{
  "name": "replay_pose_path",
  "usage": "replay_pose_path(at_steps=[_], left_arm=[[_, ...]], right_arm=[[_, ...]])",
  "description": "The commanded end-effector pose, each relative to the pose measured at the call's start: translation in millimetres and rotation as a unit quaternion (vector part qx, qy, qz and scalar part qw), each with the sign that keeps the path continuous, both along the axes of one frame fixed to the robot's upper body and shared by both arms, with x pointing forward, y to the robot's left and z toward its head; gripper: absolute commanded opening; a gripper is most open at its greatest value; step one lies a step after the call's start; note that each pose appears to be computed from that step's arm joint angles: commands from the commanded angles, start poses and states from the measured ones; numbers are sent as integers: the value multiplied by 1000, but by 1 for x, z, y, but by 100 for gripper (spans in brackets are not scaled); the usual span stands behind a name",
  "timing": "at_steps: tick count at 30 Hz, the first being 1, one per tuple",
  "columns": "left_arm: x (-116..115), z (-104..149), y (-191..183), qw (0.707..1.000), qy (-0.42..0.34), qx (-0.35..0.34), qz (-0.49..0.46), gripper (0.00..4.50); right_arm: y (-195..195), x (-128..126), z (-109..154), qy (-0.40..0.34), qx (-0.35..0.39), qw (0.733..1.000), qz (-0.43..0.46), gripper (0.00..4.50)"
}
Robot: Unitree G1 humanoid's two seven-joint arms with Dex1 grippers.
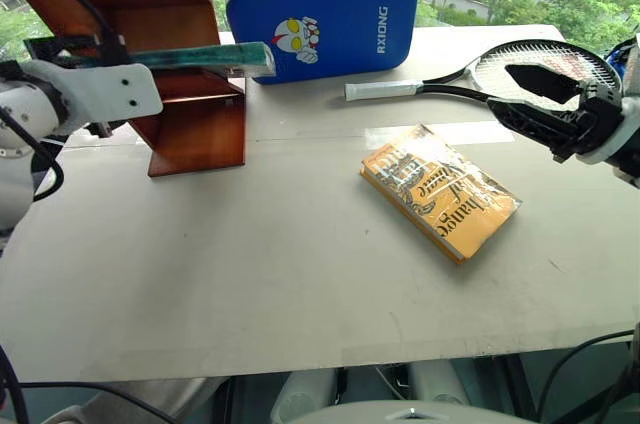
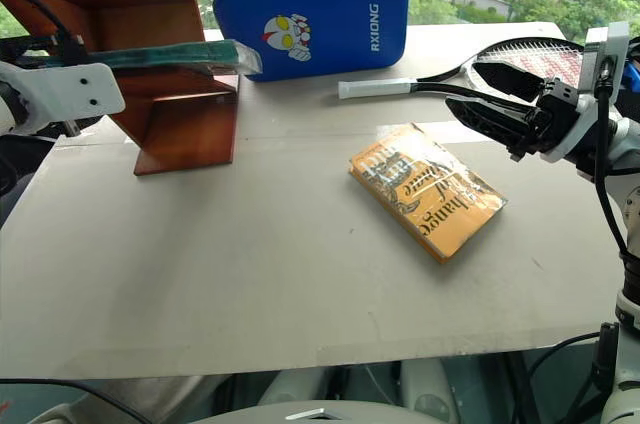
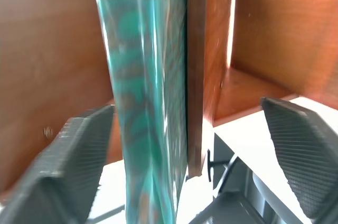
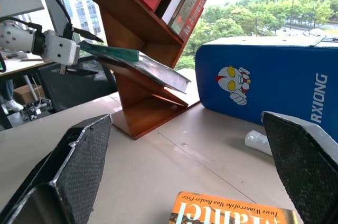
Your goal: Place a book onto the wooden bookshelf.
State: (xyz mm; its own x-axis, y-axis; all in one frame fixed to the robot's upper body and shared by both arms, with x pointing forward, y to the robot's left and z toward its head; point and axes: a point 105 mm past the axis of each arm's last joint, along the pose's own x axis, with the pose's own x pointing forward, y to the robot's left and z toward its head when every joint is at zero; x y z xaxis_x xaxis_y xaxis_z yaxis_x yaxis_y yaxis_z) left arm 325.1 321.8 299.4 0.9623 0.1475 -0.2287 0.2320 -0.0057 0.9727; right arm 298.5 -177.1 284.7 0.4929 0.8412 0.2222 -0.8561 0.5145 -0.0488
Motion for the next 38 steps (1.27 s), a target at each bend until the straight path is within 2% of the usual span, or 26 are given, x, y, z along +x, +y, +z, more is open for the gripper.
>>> replay_pose_path(at_steps=[1,5,11,13,15,17,20,23,26,28,31,35,38], left_arm=[[-11,28,2,998,-65,-6,9,437],[-15,27,-5,994,-98,-48,-8,437],[-19,18,-25,972,-184,-124,-73,437],[-21,8,-41,941,-202,-242,-126,437],[-23,-7,-49,892,-200,-376,-155,437],[-28,-34,-74,856,-127,-456,-210,437],[-40,-85,-111,812,4,-531,-242,437],[-53,-129,-148,763,87,-591,-247,437],[-66,-165,-169,731,128,-634,-220,437],[-77,-191,-175,725,156,-643,-192,437],[-91,-226,-172,755,183,-608,-162,437],[-92,-235,-168,752,180,-616,-150,437],[-90,-234,-168,753,171,-617,-156,437]], right_arm=[[-6,-4,17,-39,9,999,-9,450],[-9,-3,15,-34,9,999,-14,450],[-11,0,-3,-14,-10,1000,-21,450],[-14,-1,-11,-5,-22,999,-27,450],[-19,-3,-24,5,-41,998,-41,450],[-25,-3,-41,18,-56,996,-62,450],[-36,-8,-76,34,-95,990,-95,450],[-55,-21,-114,59,-110,984,-127,450],[-70,-39,-151,91,-141,975,-147,450],[-78,-52,-174,108,-167,968,-155,450],[-86,-71,-205,126,-191,959,-168,450],[-83,-82,-223,136,-192,957,-171,450],[-81,-81,-222,127,-178,960,-177,450]])
